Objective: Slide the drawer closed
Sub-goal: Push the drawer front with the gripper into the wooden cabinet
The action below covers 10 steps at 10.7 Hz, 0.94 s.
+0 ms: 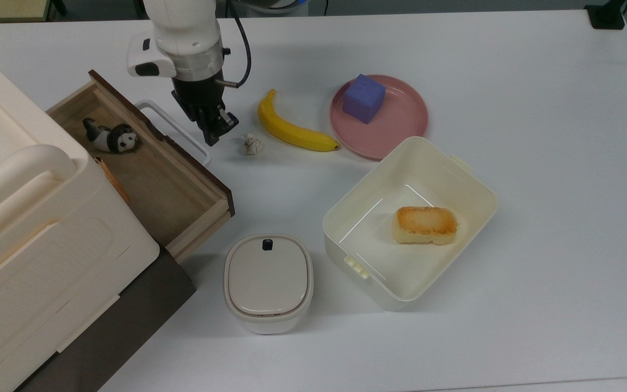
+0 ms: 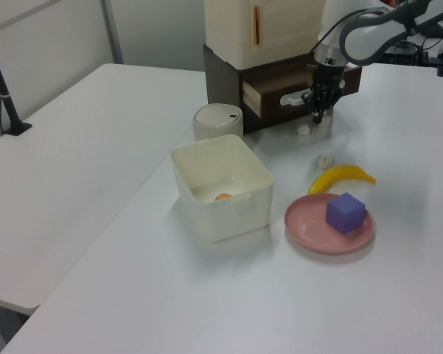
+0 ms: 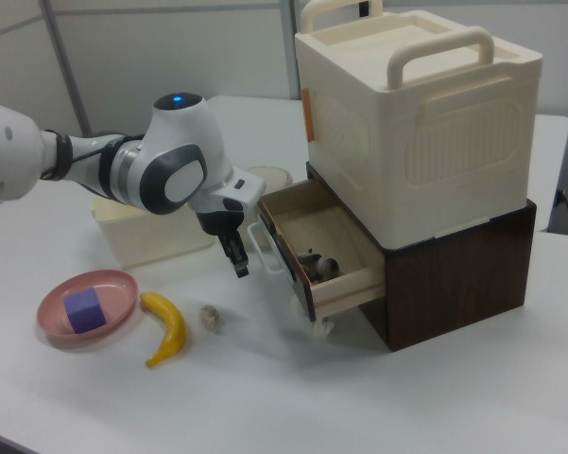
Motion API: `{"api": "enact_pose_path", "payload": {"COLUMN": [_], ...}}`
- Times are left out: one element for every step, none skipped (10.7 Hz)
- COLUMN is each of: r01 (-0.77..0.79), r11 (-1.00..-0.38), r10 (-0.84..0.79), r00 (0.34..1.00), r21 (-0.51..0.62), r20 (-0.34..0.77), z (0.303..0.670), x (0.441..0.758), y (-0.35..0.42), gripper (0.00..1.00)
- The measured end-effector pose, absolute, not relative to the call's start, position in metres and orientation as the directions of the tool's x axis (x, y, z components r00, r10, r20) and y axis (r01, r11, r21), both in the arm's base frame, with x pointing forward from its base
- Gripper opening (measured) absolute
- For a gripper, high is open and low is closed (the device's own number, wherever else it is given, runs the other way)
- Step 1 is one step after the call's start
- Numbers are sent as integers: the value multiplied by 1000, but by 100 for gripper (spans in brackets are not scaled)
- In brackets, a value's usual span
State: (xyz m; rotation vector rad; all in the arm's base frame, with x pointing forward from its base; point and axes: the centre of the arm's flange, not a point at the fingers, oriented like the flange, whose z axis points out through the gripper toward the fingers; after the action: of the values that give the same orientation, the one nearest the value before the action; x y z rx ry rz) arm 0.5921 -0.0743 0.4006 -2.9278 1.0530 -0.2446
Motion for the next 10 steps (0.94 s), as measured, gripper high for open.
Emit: {"api": "enact_pose_path", "payload": {"r01": [-658, -679, -693, -703, -711, -721, -731, -739, -740, -742], "r11": [-750, -730, -716, -706, -695, -683, -669, -658, -654, -648], "r10": [-659, -679, -693, -703, -713, -723, -734, -742, -743, -746], "r00": [733, 709, 692, 678, 663, 646, 625, 605, 590, 573], "r21": [-71, -76, -83, -92, -103, -115, -130, -145, -157, -173], "r20": [168, 190, 202, 214, 229, 245, 265, 289, 316, 339], "z": [398, 395, 395, 395, 396, 396, 398, 401, 404, 408], "x": [595, 598, 598, 598, 598, 598, 598, 597, 597, 597], "y": [-76, -83, -92, -102, -112, -124, -137, -149, -158, -166], "gripper": [1, 1, 1, 1, 1, 1, 1, 1, 1, 1]}}
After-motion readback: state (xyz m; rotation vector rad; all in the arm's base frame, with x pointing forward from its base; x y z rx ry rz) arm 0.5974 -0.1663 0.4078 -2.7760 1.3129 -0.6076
